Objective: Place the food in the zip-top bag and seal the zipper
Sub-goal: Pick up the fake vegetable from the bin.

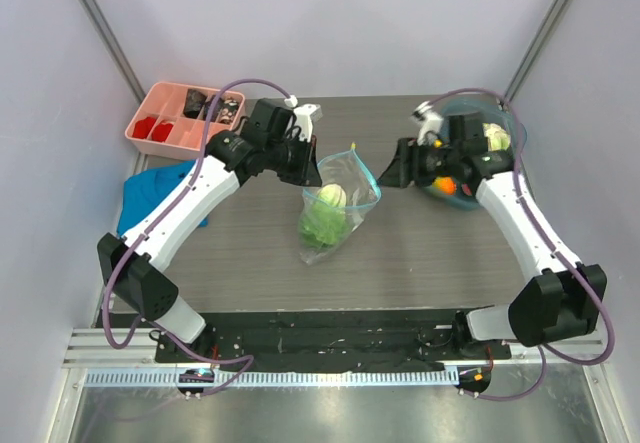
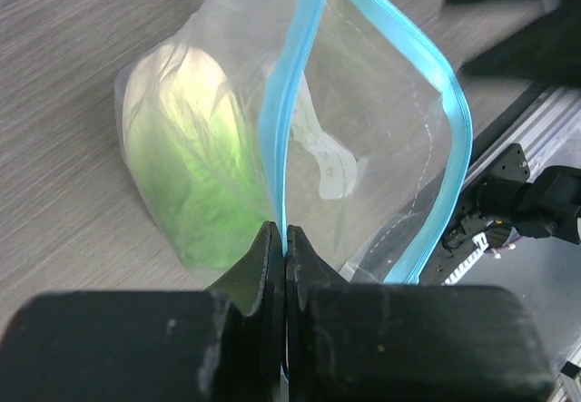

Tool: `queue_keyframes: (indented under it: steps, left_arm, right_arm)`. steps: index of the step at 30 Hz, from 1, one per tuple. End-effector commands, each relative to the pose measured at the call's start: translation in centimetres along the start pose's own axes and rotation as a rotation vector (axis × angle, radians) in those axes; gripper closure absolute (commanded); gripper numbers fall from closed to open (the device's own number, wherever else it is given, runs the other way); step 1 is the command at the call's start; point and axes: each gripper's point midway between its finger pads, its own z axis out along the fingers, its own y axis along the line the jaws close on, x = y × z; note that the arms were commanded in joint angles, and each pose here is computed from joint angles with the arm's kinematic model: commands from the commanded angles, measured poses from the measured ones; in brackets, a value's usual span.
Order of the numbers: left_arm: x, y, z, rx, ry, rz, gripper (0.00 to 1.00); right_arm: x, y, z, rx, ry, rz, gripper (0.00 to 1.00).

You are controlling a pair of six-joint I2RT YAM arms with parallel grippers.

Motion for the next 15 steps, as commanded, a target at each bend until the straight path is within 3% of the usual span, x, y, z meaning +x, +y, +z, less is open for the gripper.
queue_keyframes:
  steps: [1,3,8,15]
  left_arm:
    - [-1.7,-2.0,-0.8,0.07,-0.054,0.018,1.0]
    - [-1.4,-2.2,-0.5,0.079,-0.041,0.016,1.0]
    - [-1.3,-2.4,-0.3,0.088,-0.043,0.012,1.0]
    - [-1.3,-2.5,0.1,0.096,-0.032,-0.003,1.0]
  right_arm:
    - [-5.9,-5.7,-6.3,0.15,-0.17,-0.061,0.25]
    - [-8.1,-10.5,-9.7,0.262,-0.207,-0.08,0.24]
    - [-9.9,-22.1,-15.6,0.658,-0.115,-0.173,0.12]
    - [-12.3,-32.1,-16.3,0.926,0.028,-0.3,0.08]
